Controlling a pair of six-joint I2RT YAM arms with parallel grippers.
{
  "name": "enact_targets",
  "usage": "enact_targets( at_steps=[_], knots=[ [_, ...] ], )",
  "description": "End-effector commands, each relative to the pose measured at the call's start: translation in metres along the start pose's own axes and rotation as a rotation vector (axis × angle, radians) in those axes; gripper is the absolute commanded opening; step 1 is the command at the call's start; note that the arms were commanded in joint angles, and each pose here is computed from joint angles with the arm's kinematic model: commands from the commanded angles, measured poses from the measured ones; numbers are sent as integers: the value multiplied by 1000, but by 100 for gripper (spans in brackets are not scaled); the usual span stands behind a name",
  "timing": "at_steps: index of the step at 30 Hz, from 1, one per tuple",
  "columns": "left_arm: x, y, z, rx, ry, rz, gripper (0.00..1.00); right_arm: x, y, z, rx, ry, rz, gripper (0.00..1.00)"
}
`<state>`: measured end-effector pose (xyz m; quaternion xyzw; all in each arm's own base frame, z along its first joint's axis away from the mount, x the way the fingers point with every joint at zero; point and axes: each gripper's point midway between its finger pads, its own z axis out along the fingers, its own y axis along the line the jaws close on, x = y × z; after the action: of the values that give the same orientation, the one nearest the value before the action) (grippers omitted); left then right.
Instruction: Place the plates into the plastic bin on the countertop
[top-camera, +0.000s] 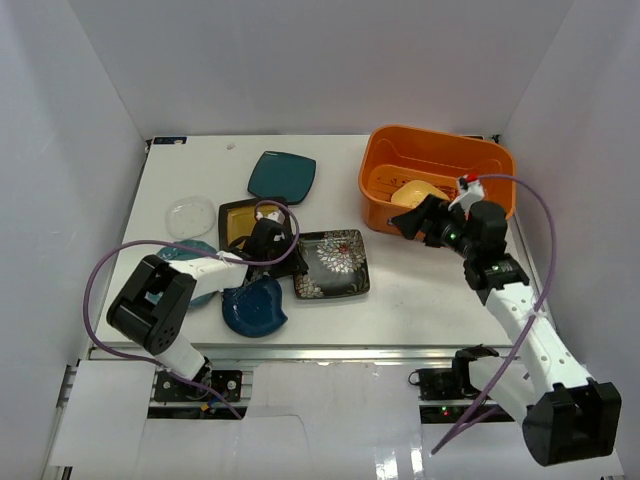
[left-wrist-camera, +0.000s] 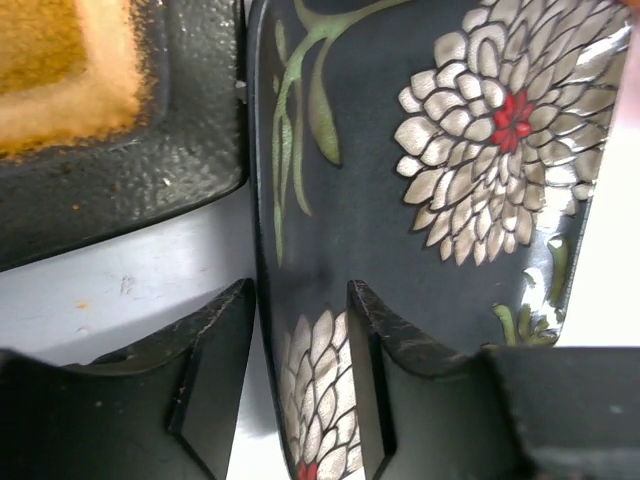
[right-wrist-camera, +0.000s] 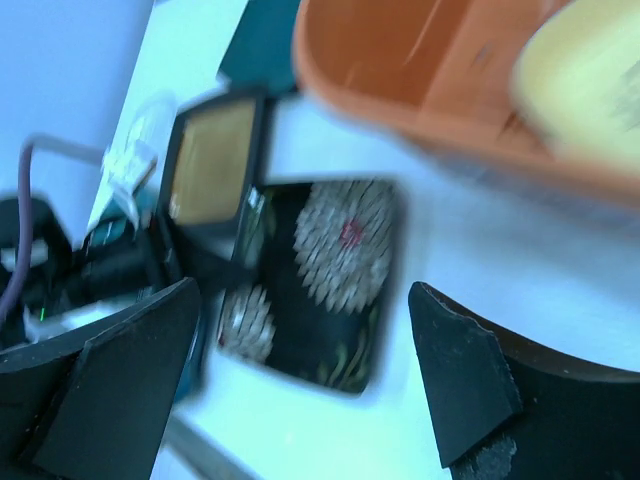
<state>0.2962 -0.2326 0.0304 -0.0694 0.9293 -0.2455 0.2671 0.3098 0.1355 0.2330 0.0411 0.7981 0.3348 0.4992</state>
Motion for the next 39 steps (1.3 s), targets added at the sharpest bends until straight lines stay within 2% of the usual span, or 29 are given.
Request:
enact_targets(
  at_steps=[1, 2, 4, 5, 7, 8, 10, 13, 16, 19, 23, 26, 35, 39],
  knots=[
    [5, -2, 1, 38, -25, -27, 52, 36, 41, -5, -170, 50, 26, 91],
    [5, -2, 2, 39, -30, -31, 49, 49, 53, -10, -206, 71, 33, 90],
    [6, 3, 5, 26, -41, -39, 43, 79, 47, -13, -212, 123, 58, 90],
    [7, 3, 6, 28, -41, -39, 30, 86, 52, -19, -229, 130, 70, 89],
    [8, 4, 5, 26, -41, -40, 17, 108, 41, -22, -208, 167, 91, 89],
    [8, 3, 3, 31, -44, -42, 7, 113, 39, -26, -203, 175, 101, 89],
    [6, 3, -3, 34, -59, -40, 0, 125, 32, -30, -191, 191, 106, 92],
    [4, 1, -11, 44, -73, -41, 0, 139, 22, -31, -165, 222, 116, 98],
    [3, -12, -26, 109, -77, -41, 0, 150, 16, -30, -152, 256, 126, 91],
    [0, -26, -42, 173, -82, -54, 0, 158, 7, -26, -121, 274, 128, 90],
    [-9, -57, -80, 317, -114, -40, 0, 163, 5, -20, -118, 295, 128, 90],
    [-5, -68, -98, 382, -95, -28, 0, 166, 5, -13, -121, 312, 140, 90],
    [5, -95, -131, 561, -50, -36, 0, 185, 16, -5, -199, 395, 199, 90],
    [3, -111, -145, 645, -42, -36, 0, 194, 22, -5, -217, 431, 201, 95]
  ],
)
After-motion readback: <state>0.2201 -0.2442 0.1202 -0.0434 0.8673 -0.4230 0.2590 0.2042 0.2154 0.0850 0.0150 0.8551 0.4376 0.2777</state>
